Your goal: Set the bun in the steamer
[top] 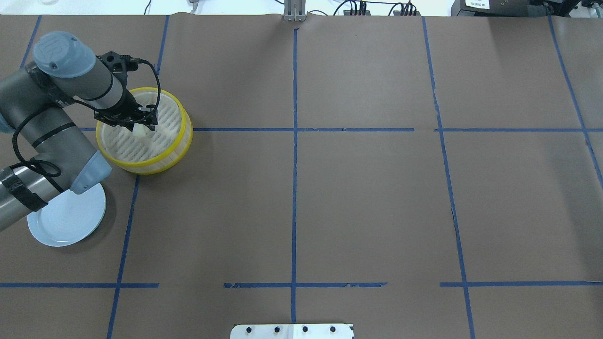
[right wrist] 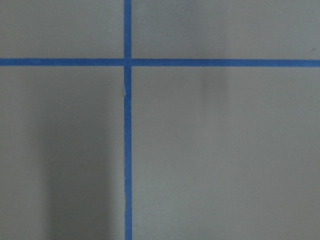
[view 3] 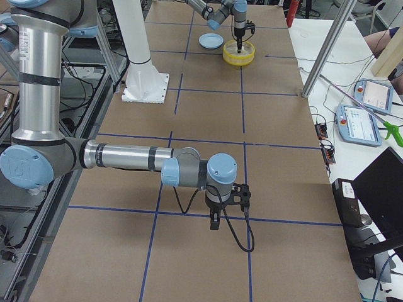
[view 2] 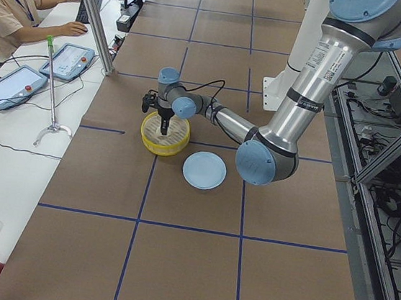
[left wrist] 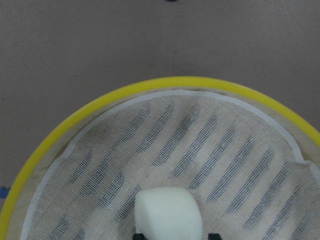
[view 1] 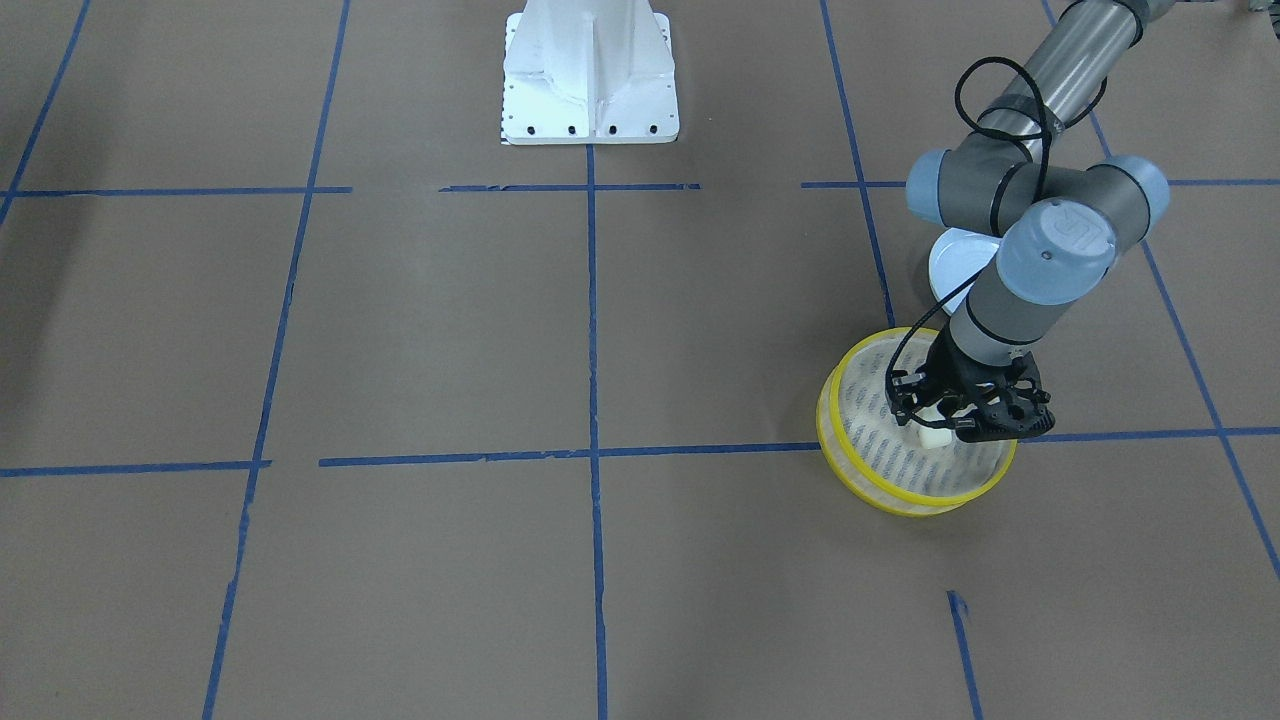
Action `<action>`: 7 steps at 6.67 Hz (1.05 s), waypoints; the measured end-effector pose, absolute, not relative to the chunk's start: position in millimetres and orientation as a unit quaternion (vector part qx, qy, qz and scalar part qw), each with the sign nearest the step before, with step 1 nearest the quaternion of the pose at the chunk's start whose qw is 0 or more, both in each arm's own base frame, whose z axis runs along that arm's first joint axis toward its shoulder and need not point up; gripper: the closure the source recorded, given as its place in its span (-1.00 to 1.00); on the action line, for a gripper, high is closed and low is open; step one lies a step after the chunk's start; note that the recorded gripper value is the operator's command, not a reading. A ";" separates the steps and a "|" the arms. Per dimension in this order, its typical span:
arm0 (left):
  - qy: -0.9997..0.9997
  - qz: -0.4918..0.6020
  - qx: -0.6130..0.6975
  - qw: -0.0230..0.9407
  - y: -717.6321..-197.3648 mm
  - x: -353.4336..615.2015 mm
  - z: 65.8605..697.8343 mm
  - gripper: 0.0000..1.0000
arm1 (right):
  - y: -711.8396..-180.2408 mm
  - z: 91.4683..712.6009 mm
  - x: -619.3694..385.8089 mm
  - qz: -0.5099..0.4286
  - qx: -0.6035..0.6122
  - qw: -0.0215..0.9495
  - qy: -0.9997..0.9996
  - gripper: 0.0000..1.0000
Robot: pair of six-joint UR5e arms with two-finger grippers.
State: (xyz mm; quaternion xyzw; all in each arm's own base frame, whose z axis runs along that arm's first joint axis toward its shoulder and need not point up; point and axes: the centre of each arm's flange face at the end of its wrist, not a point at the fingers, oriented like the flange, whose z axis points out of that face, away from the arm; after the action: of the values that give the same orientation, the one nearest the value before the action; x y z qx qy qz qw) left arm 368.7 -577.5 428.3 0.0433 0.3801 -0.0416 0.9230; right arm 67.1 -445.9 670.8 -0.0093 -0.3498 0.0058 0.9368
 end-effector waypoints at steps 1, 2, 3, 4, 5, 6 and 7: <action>0.380 -0.042 0.044 0.923 -576.9 368.1 428.5 -0.97 | -445.9 670.8 67.1 0.006 -0.009 0.937 -0.350 -1.00; 0.379 -0.044 0.047 0.923 -577.4 364.7 427.1 -0.98 | -445.9 670.8 67.1 0.006 -0.009 0.937 -0.350 -1.00; 0.377 -0.052 0.057 0.923 -582.5 349.4 419.3 -0.98 | -446.0 670.8 67.1 0.006 -0.009 0.937 -0.350 -1.00; 0.371 -0.055 0.067 0.925 -591.4 319.8 409.2 -0.98 | -445.9 670.8 67.2 0.006 -0.009 0.937 -0.350 -1.00; 0.359 -0.038 0.081 0.929 -603.1 274.8 404.3 -0.97 | -445.9 670.8 67.1 0.006 -0.009 0.937 -0.350 -1.00; 0.357 -0.017 0.089 0.930 -611.6 220.1 413.6 -0.98 | -446.0 670.8 67.2 0.006 -0.009 0.937 -0.350 -1.00; 0.363 -0.004 0.091 0.927 -611.2 156.8 438.2 -0.98 | -445.9 670.8 67.1 0.006 -0.009 0.937 -0.350 -1.00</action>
State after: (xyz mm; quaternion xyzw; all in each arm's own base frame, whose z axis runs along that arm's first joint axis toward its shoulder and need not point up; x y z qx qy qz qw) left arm 156.8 -611.2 438.2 0.0914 0.3635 -0.0039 0.9271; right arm 67.1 -445.9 670.8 -0.0094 -0.3498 0.0058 0.9368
